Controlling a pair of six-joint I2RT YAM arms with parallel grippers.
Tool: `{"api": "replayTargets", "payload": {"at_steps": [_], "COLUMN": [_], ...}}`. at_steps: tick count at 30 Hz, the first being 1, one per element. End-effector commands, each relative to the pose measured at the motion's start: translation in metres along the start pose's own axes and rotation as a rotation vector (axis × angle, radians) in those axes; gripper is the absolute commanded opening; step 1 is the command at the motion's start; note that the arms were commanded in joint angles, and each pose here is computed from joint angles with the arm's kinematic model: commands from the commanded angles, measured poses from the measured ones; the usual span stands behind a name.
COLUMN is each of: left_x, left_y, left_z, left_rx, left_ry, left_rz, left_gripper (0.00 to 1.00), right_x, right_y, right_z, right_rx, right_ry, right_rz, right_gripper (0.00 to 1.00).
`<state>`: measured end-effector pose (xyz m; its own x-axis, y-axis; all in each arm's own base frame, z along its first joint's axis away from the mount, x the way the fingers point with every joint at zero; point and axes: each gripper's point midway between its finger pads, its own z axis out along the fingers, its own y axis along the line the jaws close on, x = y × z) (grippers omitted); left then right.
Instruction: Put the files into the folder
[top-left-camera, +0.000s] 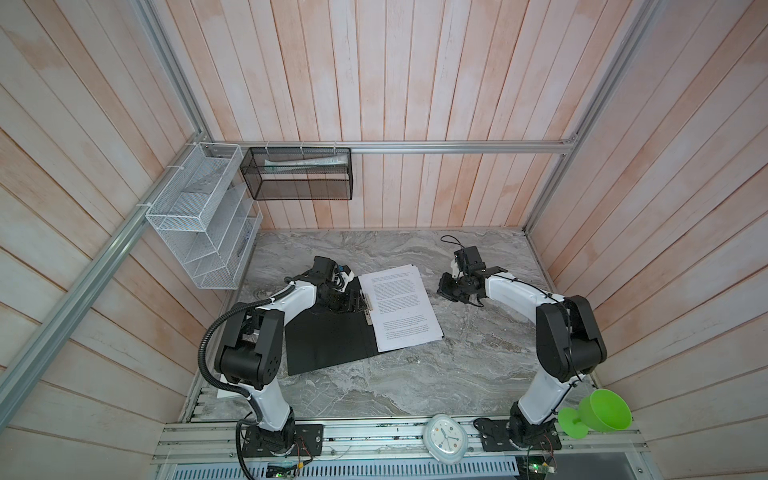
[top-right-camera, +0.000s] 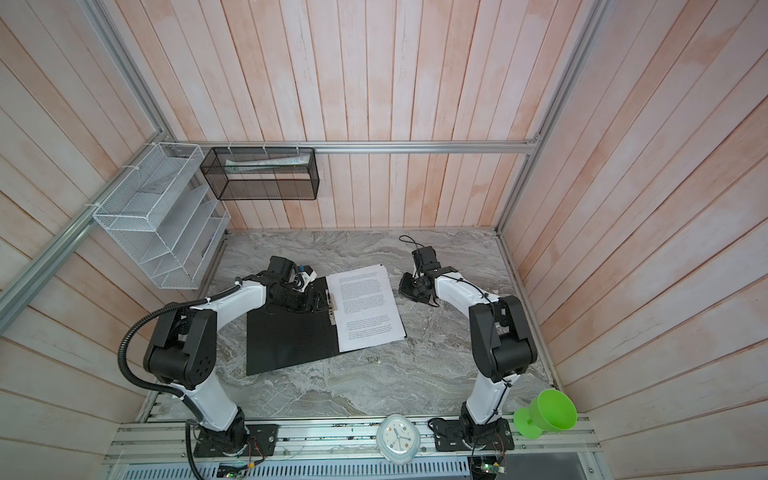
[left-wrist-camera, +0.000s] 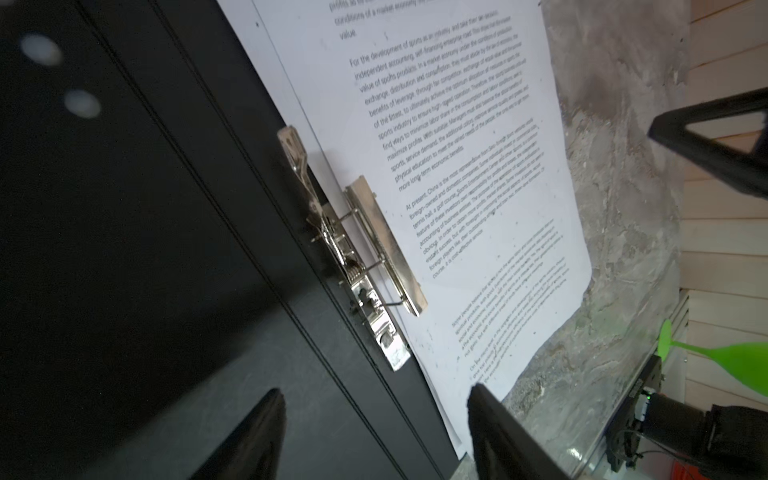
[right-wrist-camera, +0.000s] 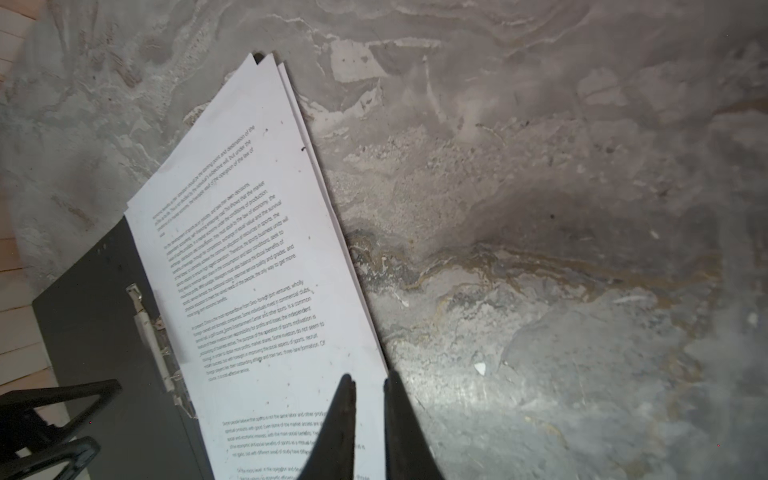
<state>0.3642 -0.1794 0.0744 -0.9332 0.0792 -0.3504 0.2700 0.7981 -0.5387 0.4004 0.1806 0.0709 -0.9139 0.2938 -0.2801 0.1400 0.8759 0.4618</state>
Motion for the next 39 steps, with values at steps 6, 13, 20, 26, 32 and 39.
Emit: {"api": "replayTargets", "payload": {"at_steps": [6, 13, 20, 26, 32, 39], "left_x": [-0.023, -0.021, -0.014, -0.017, -0.018, -0.021], "left_y": [-0.012, -0.011, -0.006, -0.001, 0.004, 0.006], "left_z": [-0.002, 0.008, 0.016, 0.020, 0.025, 0.026], "left_rx": [0.128, 0.157, 0.159, 0.143, 0.139, 0.146], "left_ry": [-0.056, -0.028, 0.000, -0.010, -0.009, -0.011], "left_rz": [-0.029, -0.044, -0.064, -0.038, -0.039, -0.043], "left_gripper": [0.69, 0.69, 0.69, 0.69, 0.69, 0.69], "right_x": [-0.020, -0.022, -0.018, -0.008, 0.001, -0.001], "right_y": [-0.004, -0.013, -0.013, 0.005, 0.022, 0.015], "right_z": [0.029, 0.051, 0.064, 0.076, 0.083, 0.073], "right_rx": [0.008, 0.051, 0.059, 0.073, 0.076, 0.183], "right_ry": [-0.006, 0.019, 0.049, 0.092, 0.123, 0.098], "right_rz": [-0.035, -0.051, -0.074, -0.157, -0.216, -0.246], "right_gripper": [0.14, 0.13, 0.13, 0.13, 0.13, 0.14]}}
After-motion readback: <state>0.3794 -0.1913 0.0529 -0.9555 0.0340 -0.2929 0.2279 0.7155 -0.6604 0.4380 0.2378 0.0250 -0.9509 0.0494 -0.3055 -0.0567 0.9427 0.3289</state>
